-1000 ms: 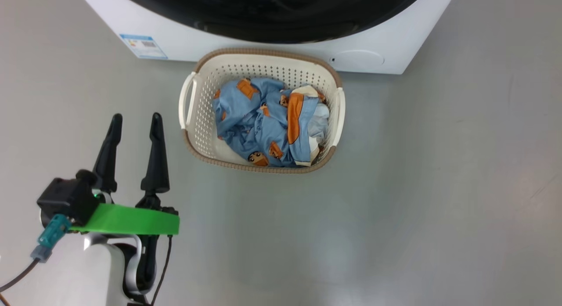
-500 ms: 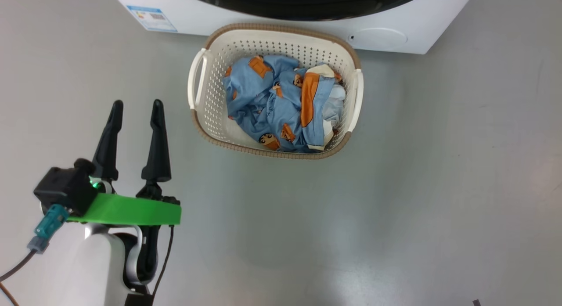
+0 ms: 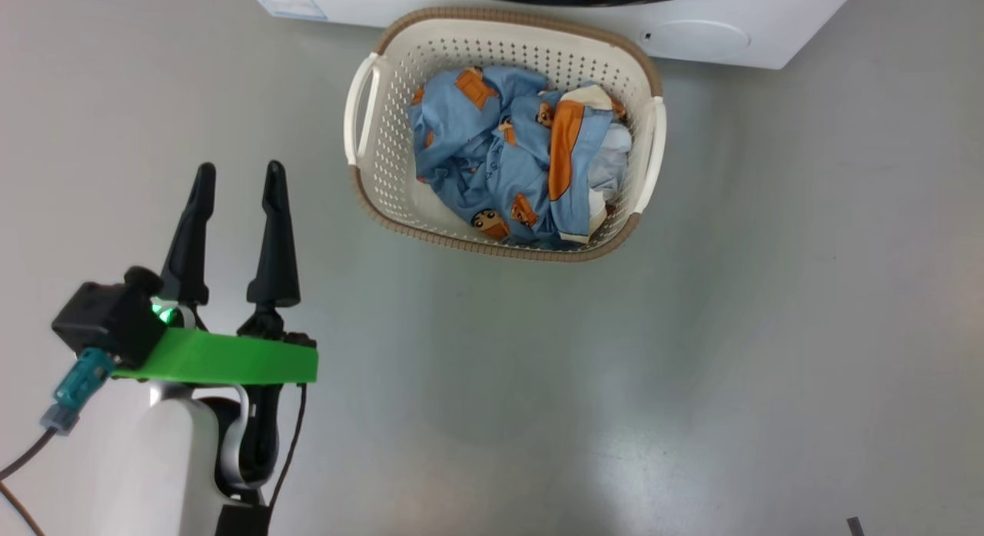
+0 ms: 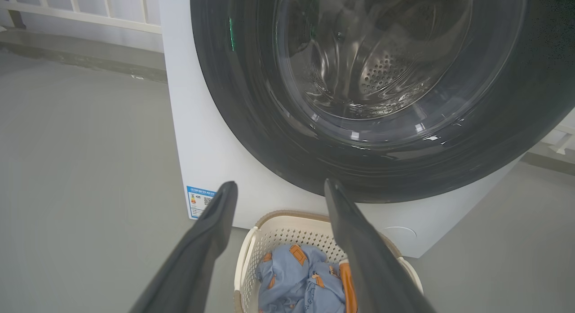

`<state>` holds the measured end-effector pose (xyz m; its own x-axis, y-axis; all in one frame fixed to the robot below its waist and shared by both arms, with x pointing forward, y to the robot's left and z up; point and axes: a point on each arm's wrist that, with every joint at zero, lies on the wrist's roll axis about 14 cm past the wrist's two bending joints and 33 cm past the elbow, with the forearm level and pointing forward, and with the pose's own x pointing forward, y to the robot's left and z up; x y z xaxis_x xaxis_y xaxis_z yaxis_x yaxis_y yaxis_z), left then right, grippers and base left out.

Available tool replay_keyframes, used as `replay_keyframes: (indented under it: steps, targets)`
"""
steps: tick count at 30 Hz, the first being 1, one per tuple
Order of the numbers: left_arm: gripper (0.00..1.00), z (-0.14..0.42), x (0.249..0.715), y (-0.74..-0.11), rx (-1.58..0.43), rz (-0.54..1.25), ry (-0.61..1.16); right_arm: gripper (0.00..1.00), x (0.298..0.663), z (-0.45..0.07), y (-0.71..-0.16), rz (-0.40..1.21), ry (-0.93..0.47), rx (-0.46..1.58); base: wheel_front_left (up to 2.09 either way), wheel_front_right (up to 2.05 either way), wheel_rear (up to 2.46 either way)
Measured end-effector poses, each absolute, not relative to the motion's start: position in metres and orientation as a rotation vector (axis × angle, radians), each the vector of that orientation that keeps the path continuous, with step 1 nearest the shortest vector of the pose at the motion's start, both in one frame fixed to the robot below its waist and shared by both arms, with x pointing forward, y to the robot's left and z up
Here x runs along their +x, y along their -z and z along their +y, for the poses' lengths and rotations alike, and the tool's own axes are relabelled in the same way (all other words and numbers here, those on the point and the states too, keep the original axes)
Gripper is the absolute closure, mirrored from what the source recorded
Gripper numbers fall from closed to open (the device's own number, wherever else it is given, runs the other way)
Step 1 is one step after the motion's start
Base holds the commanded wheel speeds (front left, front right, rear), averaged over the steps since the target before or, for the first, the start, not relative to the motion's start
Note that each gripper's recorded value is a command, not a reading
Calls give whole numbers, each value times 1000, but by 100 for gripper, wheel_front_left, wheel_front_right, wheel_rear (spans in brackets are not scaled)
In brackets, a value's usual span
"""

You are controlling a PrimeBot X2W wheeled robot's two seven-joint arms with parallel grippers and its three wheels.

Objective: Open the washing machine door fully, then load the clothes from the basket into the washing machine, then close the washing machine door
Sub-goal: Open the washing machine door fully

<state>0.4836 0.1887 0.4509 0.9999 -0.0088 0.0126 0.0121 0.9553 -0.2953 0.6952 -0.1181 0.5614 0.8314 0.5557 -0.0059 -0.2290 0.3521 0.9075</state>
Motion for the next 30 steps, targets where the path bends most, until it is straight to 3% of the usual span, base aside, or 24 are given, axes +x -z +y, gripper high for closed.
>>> replay_keyframes:
  steps: [13, 30]
  targets:
    - [0, 197, 481, -450, -308, -9, -14, 100, 701, -98, -555, 421, -566, 1042, 0, 0, 0]
    - [0, 201, 455, -490, -319, -83, -23, 100, 628, -77, -547, 574, -630, 971, 0, 0, 0]
